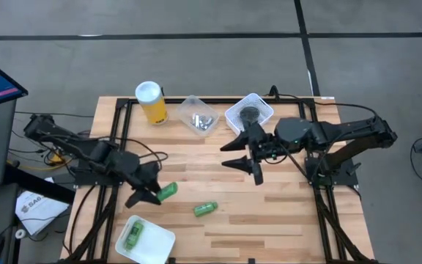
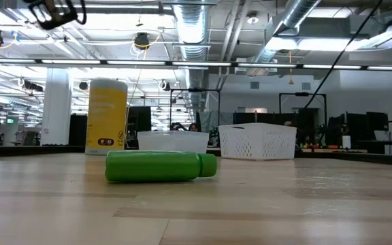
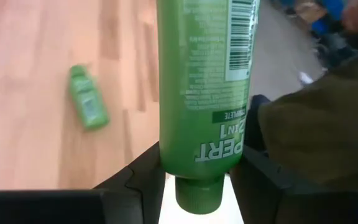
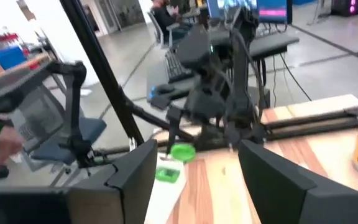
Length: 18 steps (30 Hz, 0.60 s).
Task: Pick & Place Travel size toiletries
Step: Put the green shampoo into the bottom white bin
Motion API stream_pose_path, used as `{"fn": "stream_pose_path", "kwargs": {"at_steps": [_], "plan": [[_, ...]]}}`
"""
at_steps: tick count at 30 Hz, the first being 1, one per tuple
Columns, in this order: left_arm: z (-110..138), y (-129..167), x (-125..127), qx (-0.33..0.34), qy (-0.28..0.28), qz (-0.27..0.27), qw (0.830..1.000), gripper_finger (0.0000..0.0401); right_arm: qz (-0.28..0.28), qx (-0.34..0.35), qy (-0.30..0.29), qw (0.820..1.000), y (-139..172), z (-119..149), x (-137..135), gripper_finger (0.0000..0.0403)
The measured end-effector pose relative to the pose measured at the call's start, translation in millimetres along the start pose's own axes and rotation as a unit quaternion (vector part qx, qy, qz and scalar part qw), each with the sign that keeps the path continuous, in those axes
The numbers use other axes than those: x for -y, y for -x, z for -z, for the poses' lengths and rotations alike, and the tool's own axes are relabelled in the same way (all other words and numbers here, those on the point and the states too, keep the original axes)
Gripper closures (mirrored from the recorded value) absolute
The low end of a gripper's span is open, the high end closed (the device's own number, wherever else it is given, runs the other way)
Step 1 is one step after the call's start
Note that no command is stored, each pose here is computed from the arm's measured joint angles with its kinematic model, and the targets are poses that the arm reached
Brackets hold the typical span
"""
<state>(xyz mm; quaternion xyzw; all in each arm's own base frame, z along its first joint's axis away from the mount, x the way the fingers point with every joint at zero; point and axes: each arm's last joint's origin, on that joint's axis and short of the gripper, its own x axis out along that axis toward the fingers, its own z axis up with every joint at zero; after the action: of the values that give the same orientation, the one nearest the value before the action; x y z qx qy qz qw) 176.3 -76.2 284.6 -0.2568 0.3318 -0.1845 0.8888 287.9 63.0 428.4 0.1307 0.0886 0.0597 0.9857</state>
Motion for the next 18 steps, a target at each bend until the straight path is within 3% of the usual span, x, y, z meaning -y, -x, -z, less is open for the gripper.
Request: {"fn": "stream_pose_path", "kwargs": {"at_steps": [5, 9, 13, 18], "plan": [[14.1, 16.0, 0.1, -0.04, 0.009, -0.017, 0.999, 0.0252, -0.007, 0.027, 0.019, 0.999, -2.8, -4.2, -0.7, 0.0199], [33.5, 20.8, 10.4, -0.117, -0.008, 0.012, 0.993, 0.0253, -0.02, 0.072, 0.072, 0.995, 15.3, -17.7, -5.8, 0.0234], [52.6, 13.0, 29.0, -0.179, -0.015, 0.041, 0.983, 0.025, -0.019, 0.067, 0.063, 0.996, 31.7, -21.7, -5.2, 0.0276], [80.3, -10.9, 45.1, -0.245, -0.027, 0.007, 0.969, 0.0246, -0.019, 0.048, 0.062, 0.997, 40.8, -20.0, -6.0, 0.0307]]}}
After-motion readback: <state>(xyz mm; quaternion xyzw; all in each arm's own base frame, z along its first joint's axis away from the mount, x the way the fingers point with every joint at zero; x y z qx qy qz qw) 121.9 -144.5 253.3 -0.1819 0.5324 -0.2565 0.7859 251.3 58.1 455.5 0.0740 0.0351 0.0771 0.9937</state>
